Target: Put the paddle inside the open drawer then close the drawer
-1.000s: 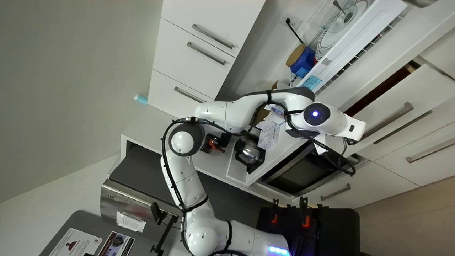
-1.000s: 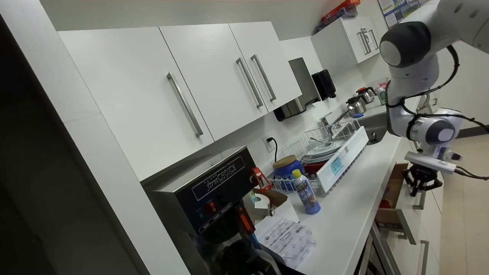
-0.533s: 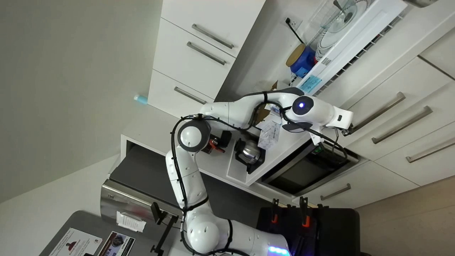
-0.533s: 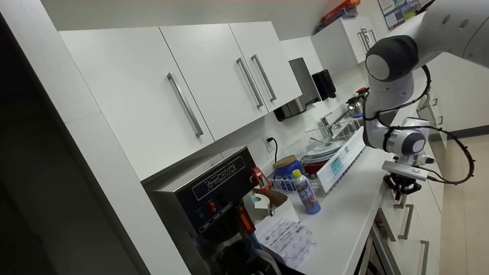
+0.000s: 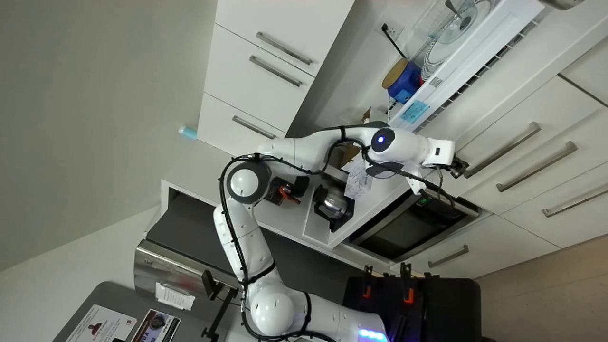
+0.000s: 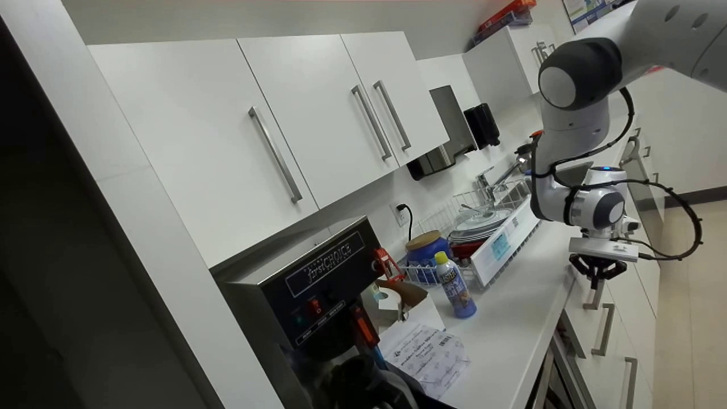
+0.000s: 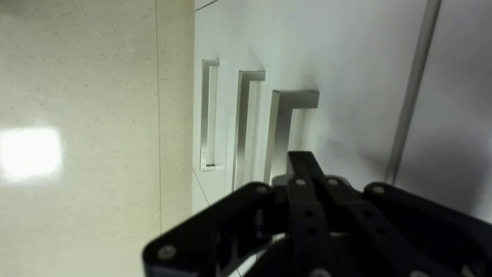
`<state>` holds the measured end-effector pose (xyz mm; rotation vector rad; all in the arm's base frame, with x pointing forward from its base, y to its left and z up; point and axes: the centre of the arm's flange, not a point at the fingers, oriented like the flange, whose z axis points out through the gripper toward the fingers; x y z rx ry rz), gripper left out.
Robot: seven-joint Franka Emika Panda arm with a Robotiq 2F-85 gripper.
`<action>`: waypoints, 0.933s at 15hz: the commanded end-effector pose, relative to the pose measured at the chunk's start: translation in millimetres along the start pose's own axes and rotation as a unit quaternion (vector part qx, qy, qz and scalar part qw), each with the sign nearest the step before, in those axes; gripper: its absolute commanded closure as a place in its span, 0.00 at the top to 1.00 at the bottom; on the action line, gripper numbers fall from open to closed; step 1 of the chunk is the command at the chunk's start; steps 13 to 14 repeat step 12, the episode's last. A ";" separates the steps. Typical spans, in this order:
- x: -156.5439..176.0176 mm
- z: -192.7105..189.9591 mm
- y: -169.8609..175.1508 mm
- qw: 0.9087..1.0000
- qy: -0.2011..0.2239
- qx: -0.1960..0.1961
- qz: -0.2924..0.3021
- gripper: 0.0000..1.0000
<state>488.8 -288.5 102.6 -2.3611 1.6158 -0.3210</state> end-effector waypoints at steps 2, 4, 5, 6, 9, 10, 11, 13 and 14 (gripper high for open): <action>-39.9 -98.3 5.3 0.996 -0.002 -0.027 -0.085 0.00; -52.4 -128.5 8.7 0.991 -0.003 -0.064 -0.116 0.00; -59.1 -142.5 11.7 0.989 0.000 -0.078 -0.127 0.00; -63.9 -153.6 13.9 0.986 0.002 -0.095 -0.139 0.00; -73.2 -174.8 17.8 0.977 0.004 -0.126 -0.170 0.00; -75.8 -179.2 17.7 0.975 0.008 -0.132 -0.179 0.00; -77.5 -183.2 17.5 0.972 0.011 -0.139 -0.187 0.00; -79.4 -185.7 15.8 0.970 0.013 -0.145 -0.195 0.00; -79.4 -185.7 15.8 0.970 0.013 -0.145 -0.195 0.00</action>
